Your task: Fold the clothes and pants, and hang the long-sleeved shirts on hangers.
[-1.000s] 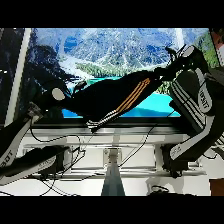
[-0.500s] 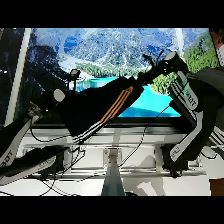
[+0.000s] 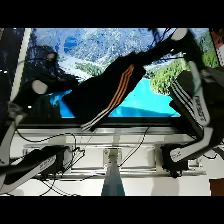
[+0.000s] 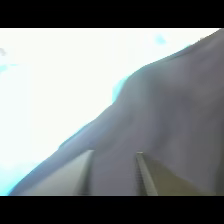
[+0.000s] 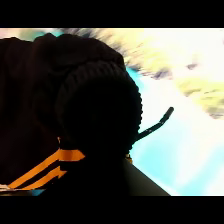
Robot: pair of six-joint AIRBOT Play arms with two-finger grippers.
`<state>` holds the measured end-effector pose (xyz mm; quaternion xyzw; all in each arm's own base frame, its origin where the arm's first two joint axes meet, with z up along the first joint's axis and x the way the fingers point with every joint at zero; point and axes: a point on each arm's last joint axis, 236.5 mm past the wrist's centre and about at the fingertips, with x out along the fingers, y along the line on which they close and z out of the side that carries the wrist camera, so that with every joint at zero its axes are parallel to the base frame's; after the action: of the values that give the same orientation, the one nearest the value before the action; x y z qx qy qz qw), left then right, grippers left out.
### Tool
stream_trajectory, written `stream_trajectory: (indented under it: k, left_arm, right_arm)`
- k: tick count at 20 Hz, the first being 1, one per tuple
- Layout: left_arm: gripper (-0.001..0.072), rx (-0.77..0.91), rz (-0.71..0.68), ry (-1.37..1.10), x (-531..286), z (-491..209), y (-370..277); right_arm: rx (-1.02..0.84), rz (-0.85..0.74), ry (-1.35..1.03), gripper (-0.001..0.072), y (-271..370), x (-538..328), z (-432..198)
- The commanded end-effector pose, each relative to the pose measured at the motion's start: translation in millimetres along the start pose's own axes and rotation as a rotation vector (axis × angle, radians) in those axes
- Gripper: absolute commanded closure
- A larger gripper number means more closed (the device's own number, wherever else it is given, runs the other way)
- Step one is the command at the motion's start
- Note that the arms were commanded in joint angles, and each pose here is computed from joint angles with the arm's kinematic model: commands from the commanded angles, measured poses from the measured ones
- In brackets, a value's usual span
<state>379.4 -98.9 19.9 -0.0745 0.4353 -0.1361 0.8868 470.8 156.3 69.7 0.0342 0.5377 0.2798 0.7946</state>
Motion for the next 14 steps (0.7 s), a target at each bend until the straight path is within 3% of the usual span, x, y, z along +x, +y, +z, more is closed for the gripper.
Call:
stream_trajectory:
  k: [1,3,6,10,14]
  left_arm:
    - [0.061,0.055,0.226,-0.019,-57.4,12.7,75.3]
    - [0.061,0.082,0.361,0.01,-85.1,4.6,115.7]
    - [0.061,0.034,0.407,0.001,-102.6,1.4,135.0]
    - [0.061,0.029,0.411,0.002,-103.1,0.8,137.1]
    - [0.061,0.029,0.41,0.002,-103.0,0.8,136.9]
  right_arm:
    - [0.092,-0.419,-0.24,0.0679,-51.7,-132.1,22.3]
    - [0.226,-0.551,-0.356,0.0679,-69.9,-204.9,8.9]
    - [0.515,-0.739,-0.509,0.0679,-101.7,-310.0,-43.9]
    - [0.944,-1.052,-0.597,0.0679,-122.3,-431.0,-177.9]
    - [1.29,-1.302,-0.815,0.0678,-87.2,-519.9,-289.2]
